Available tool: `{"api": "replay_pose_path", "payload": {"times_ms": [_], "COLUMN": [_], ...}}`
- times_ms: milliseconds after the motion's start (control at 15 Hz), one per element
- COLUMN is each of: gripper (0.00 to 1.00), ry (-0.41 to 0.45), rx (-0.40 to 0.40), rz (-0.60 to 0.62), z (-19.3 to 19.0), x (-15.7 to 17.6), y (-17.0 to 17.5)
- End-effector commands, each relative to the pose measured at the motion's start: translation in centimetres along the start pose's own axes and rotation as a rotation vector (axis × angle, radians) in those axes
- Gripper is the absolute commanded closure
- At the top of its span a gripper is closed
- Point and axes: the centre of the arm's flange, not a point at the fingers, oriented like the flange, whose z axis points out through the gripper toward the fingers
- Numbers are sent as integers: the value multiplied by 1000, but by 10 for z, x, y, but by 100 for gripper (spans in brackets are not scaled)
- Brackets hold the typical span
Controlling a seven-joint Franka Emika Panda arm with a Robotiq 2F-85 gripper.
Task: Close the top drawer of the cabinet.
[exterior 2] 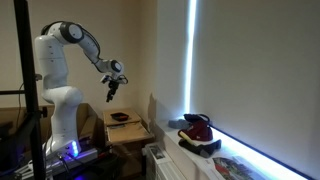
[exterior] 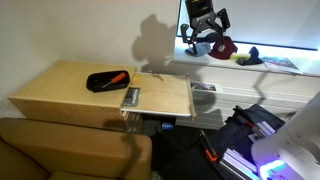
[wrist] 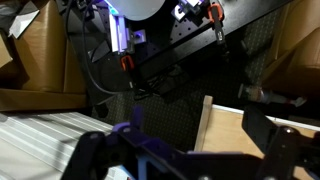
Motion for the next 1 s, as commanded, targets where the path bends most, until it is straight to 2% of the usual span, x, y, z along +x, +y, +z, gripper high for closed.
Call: {"api": "replay_pose_path", "payload": {"times_ms": [0,67,200,533,733,867,933], "gripper": [0,0,0,0,0,0,0], "ry": [-11,-24,-1,0,-28,-94,-50], "rx": [-55,-47,-11,90,113,145,116], "rz": [113,201,322,622,801,901,826], "z": [38,35,62,131,169,192,182], "x": [37,71,99,197,259,299,249], "y": [-1,-30,-31,-62,-74,-76,-61]}}
